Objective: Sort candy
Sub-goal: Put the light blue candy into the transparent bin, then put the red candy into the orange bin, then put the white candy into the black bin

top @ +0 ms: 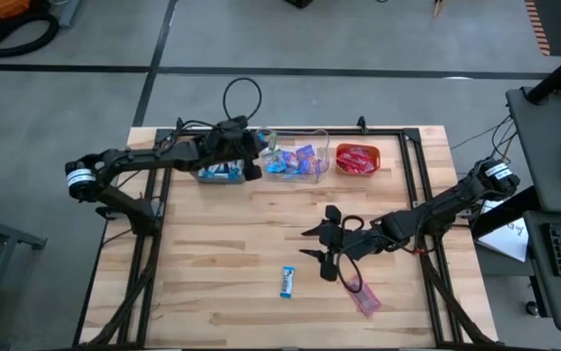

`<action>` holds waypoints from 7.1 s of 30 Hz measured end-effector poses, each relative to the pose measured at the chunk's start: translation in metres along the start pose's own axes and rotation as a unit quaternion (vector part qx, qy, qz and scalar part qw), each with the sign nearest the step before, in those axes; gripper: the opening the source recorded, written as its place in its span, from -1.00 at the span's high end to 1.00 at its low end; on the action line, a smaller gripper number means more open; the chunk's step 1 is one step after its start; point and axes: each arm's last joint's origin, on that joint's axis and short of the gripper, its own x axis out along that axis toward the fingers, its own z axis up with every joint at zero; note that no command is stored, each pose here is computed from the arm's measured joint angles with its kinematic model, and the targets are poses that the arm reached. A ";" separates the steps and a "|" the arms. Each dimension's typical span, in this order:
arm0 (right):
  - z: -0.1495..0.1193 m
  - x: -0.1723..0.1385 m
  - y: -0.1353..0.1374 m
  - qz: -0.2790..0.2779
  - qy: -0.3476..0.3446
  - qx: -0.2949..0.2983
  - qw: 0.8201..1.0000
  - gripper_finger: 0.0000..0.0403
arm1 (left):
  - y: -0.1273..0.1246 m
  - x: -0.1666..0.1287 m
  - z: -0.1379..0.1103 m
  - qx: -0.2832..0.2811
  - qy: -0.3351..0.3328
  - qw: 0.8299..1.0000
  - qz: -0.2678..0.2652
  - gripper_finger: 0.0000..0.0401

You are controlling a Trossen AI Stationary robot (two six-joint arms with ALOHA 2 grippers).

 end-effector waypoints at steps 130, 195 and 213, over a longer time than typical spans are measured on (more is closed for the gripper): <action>0.028 -0.006 -0.247 -0.219 0.451 0.020 0.865 0.91 | -0.245 -0.131 -0.011 -0.186 -0.020 0.967 -0.172 0.49; 0.059 -0.061 -0.131 -0.048 0.298 0.105 0.948 0.77 | -0.250 -0.136 -0.012 -0.220 -0.009 0.955 -0.198 0.49; -0.015 -0.046 -0.006 0.040 0.380 0.066 0.922 0.76 | -0.303 -0.124 0.012 -0.407 0.117 0.866 -0.264 0.49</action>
